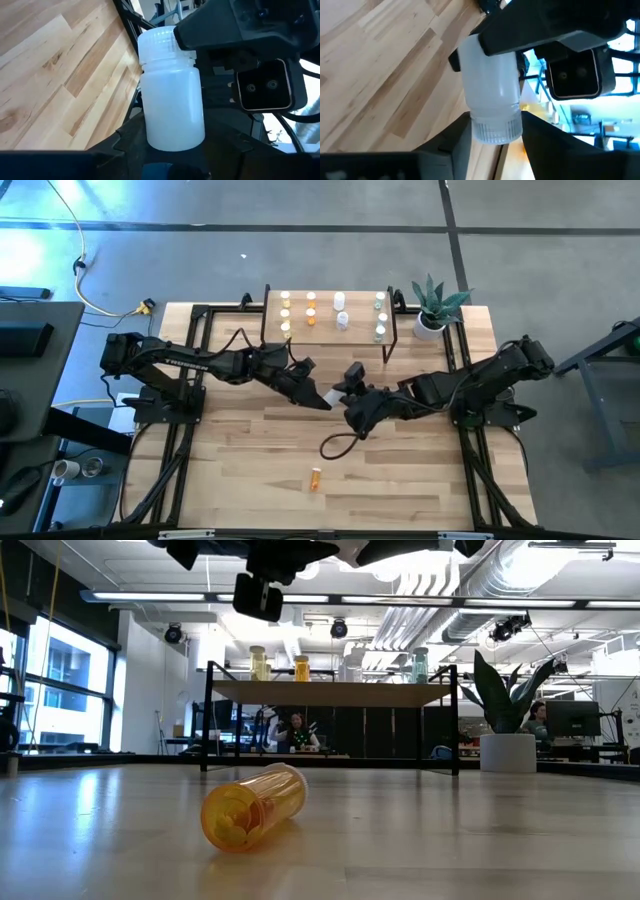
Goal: Pick and place medicine bottles onto shelf by color
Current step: Put the white pill bottle on the shelf and align it to the other white pill bottle
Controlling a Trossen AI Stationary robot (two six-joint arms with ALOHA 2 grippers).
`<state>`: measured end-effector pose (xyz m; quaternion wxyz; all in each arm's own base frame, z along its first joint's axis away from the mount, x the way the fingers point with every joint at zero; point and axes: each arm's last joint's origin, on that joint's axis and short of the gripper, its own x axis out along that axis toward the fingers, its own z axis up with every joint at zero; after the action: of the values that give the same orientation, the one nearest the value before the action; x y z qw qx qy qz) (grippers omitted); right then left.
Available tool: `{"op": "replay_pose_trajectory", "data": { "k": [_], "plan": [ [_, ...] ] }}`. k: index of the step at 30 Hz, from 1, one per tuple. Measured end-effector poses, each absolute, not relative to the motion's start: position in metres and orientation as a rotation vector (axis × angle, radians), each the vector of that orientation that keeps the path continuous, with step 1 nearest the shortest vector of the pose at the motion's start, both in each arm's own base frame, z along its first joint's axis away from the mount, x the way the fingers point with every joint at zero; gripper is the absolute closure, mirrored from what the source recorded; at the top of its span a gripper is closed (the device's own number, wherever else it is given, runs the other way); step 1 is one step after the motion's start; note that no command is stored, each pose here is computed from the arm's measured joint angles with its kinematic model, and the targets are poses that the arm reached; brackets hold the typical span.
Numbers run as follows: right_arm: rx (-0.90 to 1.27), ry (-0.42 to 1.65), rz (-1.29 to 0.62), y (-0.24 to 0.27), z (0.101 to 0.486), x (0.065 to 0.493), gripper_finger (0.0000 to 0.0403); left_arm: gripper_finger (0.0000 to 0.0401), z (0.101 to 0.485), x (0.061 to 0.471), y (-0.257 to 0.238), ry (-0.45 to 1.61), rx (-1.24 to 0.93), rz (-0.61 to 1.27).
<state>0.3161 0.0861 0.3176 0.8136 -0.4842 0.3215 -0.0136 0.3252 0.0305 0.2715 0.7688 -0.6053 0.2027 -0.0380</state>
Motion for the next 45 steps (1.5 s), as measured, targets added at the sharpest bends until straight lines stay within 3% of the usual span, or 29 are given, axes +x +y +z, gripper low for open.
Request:
{"op": "replay_pose_trajectory", "data": {
  "k": [8, 21, 28, 36, 45],
  "plan": [
    [-0.970, 0.698, -0.198, 0.083, 0.320, 0.316, 0.0196, 0.0258, 0.271, 0.325, 0.036, 0.426, -1.293, -0.067],
    [-0.847, 0.814, -0.401, 0.067, 0.312, 0.307, 0.0191, 0.0257, 0.271, 0.321, 0.060, 0.379, -1.173, -0.032],
    [-0.651, 0.833, -0.557, 0.038, 0.315, 0.302, 0.0190, 0.0252, 0.271, 0.316, 0.081, 0.335, -1.073, 0.004],
    [-0.425, 0.763, -0.636, -0.006, 0.335, 0.292, 0.0190, 0.0254, 0.271, 0.309, 0.107, 0.291, -0.880, 0.050],
    [-0.055, 0.488, -0.538, -0.059, 0.367, 0.282, 0.0190, 0.0255, 0.271, 0.302, 0.124, 0.272, -0.628, 0.064]
  ]
}}
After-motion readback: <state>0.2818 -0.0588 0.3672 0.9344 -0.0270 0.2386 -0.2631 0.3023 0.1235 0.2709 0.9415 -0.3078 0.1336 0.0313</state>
